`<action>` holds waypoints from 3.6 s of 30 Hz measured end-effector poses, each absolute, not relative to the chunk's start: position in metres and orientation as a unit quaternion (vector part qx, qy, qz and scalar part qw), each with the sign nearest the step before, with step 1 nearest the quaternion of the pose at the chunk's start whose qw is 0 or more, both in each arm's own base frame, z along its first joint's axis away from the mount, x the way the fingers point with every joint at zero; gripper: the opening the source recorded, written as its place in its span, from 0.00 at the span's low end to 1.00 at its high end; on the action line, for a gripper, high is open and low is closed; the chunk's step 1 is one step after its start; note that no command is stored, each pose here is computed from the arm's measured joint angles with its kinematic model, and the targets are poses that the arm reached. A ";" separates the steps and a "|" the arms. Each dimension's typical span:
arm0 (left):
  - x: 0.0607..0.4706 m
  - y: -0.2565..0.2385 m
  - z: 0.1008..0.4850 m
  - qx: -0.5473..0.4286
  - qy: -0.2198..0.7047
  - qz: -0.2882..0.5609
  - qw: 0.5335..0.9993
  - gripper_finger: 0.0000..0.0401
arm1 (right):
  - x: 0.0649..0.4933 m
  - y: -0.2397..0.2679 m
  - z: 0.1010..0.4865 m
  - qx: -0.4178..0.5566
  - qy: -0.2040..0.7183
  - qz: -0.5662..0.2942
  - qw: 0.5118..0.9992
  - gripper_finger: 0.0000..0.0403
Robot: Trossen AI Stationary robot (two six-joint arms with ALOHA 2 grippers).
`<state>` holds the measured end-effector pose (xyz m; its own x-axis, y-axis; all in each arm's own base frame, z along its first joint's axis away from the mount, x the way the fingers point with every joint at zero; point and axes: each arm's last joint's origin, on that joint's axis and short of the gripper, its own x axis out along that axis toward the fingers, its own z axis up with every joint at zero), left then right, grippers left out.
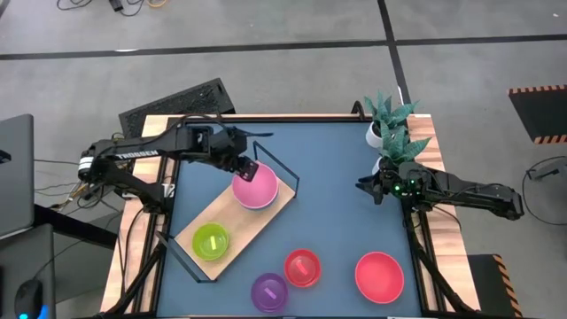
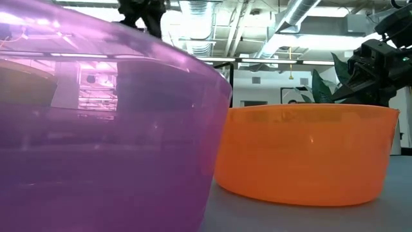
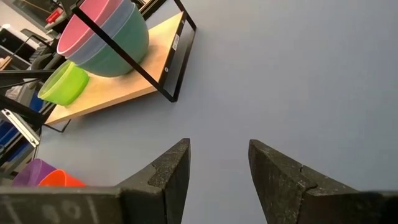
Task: Place and stack bowls onto a shelf
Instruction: Stack the large orange bowl on top of the pink bowl on the shelf
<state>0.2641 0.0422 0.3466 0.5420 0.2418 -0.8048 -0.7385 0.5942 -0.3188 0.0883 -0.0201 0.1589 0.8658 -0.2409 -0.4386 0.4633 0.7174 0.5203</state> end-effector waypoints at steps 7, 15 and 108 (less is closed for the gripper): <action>0.275 0.000 0.371 -0.286 0.340 0.186 0.876 0.41 | 0.088 -0.020 0.159 0.323 0.174 -0.190 0.911 0.47; 0.288 -0.053 0.378 -0.265 0.271 0.145 0.914 0.41 | 0.088 -0.020 0.159 0.323 0.174 -0.190 0.911 0.47; 0.375 -0.052 0.344 -0.279 0.168 0.114 0.938 0.41 | 0.119 0.169 0.208 0.359 0.557 -0.026 0.749 0.05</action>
